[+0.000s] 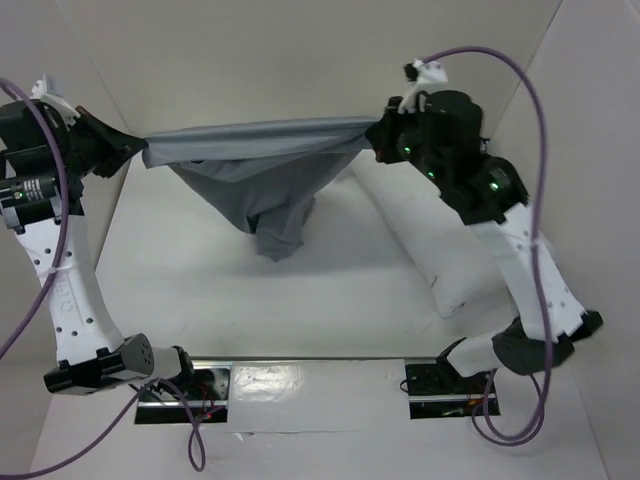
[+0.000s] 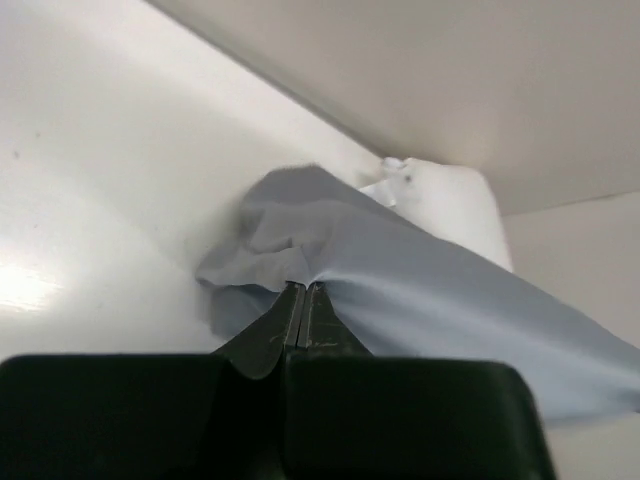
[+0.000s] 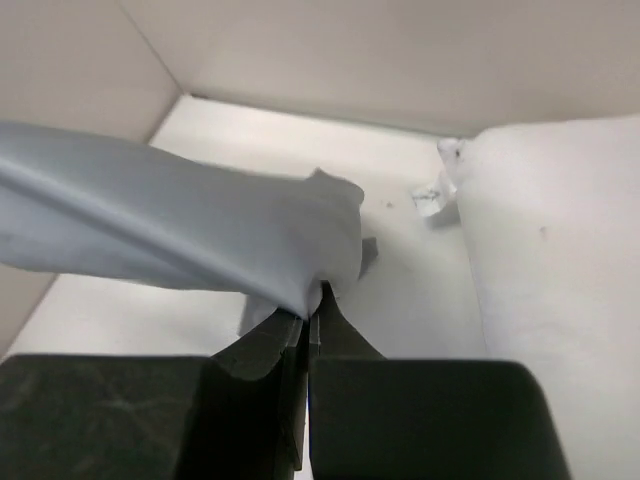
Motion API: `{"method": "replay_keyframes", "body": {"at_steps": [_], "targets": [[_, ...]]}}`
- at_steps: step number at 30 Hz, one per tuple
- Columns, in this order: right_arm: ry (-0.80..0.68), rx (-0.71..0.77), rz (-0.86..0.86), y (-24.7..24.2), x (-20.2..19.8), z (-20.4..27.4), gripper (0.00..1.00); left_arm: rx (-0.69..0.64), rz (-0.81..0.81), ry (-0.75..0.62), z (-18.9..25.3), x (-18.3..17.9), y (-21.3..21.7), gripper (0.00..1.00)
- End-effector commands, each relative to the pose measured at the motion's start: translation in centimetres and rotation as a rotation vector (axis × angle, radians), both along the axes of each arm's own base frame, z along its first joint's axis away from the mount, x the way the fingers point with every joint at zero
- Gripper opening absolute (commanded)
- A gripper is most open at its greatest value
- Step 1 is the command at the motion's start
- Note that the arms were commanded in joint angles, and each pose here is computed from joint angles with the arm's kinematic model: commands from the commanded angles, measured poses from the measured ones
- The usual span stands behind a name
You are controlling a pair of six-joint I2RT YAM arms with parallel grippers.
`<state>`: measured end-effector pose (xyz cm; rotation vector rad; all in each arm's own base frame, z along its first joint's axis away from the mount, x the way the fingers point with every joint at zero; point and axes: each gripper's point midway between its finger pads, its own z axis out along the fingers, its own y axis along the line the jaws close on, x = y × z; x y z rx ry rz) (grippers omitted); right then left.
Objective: Put the pillow into the pillowcase
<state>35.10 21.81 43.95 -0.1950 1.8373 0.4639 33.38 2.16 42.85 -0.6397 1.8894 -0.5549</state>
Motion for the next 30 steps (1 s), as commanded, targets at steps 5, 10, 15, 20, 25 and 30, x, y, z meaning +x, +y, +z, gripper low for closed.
{"method": "replay_keyframes", "body": {"at_steps": [5,10,15,20,25,30], "targets": [[-0.067,0.036,-0.06,-6.6,-7.7,5.7,0.0,-0.091,-0.057,-0.168,5.9,-3.3,-2.0,0.0],[-0.209,0.162,0.031,-7.5,-12.1,12.4,0.0,-0.171,-0.174,-0.355,10.6,-5.6,-5.2,0.0],[-0.375,0.271,0.114,-7.9,-15.2,18.4,0.0,-0.121,-0.229,-0.56,18.5,-8.6,-6.9,0.0],[-0.385,0.277,0.17,-5.3,-13.0,18.5,0.0,-0.106,-0.358,-0.726,24.6,-10.1,-8.7,0.0],[-0.376,0.192,0.172,-1.9,-7.4,16.4,0.0,-0.16,-0.466,-0.658,22.8,-6.2,-8.2,0.0],[-0.47,0.2,0.182,1.7,-1.3,17.2,0.0,-0.177,-0.539,-0.592,20.8,-1.9,-6.5,0.0]]}}
